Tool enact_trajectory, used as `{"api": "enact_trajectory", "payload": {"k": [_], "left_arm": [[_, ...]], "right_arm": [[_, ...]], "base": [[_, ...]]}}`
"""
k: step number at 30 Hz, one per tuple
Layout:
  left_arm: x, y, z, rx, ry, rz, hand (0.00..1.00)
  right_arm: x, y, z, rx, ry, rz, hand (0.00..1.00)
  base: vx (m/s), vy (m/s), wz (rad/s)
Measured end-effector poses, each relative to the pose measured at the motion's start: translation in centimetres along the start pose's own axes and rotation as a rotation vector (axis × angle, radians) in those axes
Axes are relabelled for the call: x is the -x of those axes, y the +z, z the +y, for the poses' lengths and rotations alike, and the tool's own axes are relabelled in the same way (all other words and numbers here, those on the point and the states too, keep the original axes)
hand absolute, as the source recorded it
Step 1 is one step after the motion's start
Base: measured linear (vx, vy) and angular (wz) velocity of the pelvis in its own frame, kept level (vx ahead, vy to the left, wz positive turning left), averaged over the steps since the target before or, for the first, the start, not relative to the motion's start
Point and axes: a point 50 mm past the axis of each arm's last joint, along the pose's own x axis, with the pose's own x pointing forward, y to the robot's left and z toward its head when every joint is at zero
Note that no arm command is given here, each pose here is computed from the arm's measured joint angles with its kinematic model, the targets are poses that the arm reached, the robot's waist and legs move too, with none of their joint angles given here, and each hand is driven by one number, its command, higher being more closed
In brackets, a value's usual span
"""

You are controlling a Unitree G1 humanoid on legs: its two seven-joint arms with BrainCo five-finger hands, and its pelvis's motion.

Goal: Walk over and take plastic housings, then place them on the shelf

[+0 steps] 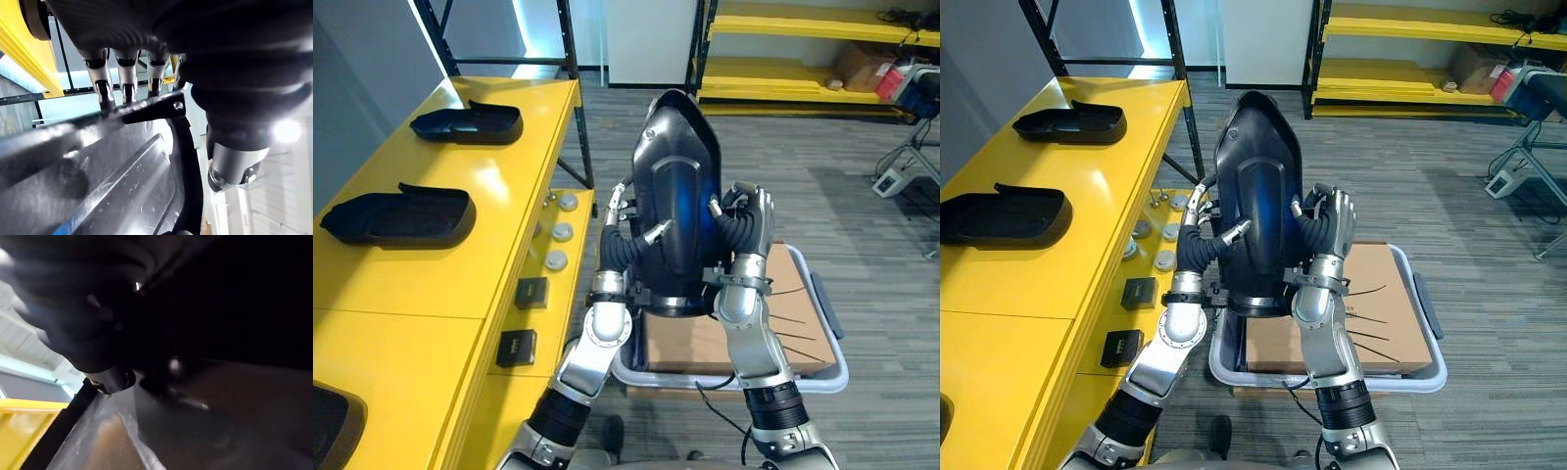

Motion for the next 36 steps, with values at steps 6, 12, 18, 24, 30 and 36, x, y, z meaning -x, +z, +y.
{"api": "enact_trajectory", "payload": {"k": [6,12,18,24,30,36], "left_arm": [[1.2,-1.5,-0.5,0.043,-0.047,0.086,1.00],[1.2,-1.6,-0.4,0.066,-0.040,0.089,1.00],[1.6,-1.8,0.1,0.081,-0.011,0.102,1.00],[1.7,-2.6,1.0,0.072,0.022,0.148,1.00],[2.4,-3.1,2.3,0.033,0.048,0.162,1.00],[4.6,-5.4,4.7,-0.026,0.111,0.281,1.00]], "right_arm": [[0.2,2.3,-0.2,-0.030,0.010,-0.109,1.00],[0.2,2.3,-0.2,-0.030,0.014,-0.109,1.00],[0.2,2.4,0.0,-0.094,0.044,-0.102,0.00],[0.1,3.1,0.2,-0.289,0.155,-0.148,0.00],[-1.8,6.3,-3.2,-0.520,0.181,-0.359,0.00],[-3.8,7.1,-11.2,-0.659,-0.111,-0.550,0.00]], "base": [[0.00,0.000,0.00],[0.00,0.000,0.00],[0.00,0.000,0.00],[0.00,0.000,0.00],[0.00,0.000,-0.03],[0.00,-0.001,-0.02]]}}
